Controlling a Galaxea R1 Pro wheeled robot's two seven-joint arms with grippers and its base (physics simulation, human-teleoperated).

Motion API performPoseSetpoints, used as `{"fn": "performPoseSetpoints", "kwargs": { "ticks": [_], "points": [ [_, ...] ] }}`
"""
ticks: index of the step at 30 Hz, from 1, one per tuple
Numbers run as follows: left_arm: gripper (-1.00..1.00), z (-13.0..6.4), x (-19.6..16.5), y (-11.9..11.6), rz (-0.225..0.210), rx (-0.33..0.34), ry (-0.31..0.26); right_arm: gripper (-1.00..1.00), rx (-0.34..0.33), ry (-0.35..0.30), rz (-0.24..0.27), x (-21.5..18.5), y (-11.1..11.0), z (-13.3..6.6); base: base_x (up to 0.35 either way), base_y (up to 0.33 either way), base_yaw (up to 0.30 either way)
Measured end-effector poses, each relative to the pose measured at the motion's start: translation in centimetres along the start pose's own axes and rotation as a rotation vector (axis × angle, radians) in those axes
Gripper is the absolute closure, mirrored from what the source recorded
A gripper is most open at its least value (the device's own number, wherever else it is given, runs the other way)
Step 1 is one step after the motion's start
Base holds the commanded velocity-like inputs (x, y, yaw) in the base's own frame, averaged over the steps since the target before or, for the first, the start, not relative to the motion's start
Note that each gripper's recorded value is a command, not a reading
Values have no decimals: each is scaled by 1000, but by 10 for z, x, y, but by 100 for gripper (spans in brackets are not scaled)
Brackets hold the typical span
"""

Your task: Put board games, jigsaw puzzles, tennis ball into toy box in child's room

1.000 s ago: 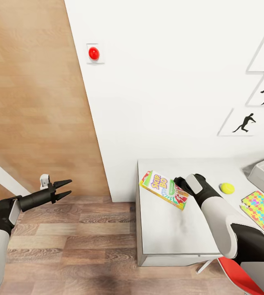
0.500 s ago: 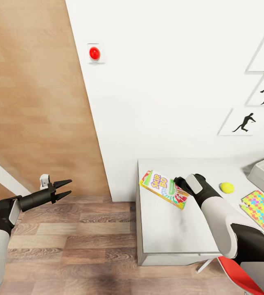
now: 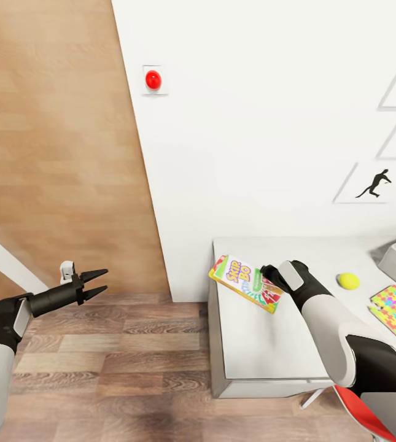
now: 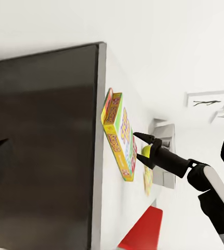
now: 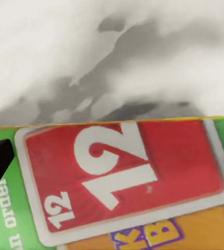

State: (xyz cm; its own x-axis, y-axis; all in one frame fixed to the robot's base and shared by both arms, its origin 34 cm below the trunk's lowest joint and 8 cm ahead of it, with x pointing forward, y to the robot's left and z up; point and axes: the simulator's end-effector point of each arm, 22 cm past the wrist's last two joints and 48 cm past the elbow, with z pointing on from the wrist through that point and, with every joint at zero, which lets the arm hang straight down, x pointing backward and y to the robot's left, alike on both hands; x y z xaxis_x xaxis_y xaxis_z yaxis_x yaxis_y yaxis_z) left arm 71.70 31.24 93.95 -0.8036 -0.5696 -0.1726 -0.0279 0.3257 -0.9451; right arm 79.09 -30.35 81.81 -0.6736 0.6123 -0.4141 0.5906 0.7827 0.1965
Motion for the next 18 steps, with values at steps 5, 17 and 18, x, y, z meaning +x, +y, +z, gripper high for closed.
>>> {"fn": "performPoseSetpoints", "kwargs": {
  "ticks": [5, 17, 18],
  "points": [
    [-100, 0, 0, 0, 0, 0, 0, -100, -1, 0, 0, 0, 0, 0, 0, 105, 0],
    [-100, 0, 0, 0, 0, 0, 0, -100, -1, -1, -2, 0, 1, 0, -17, 70, 0],
    [-100, 0, 0, 0, 0, 0, 0, -100, -1, -1, -2, 0, 1, 0, -45, 36, 0]
  ]
}}
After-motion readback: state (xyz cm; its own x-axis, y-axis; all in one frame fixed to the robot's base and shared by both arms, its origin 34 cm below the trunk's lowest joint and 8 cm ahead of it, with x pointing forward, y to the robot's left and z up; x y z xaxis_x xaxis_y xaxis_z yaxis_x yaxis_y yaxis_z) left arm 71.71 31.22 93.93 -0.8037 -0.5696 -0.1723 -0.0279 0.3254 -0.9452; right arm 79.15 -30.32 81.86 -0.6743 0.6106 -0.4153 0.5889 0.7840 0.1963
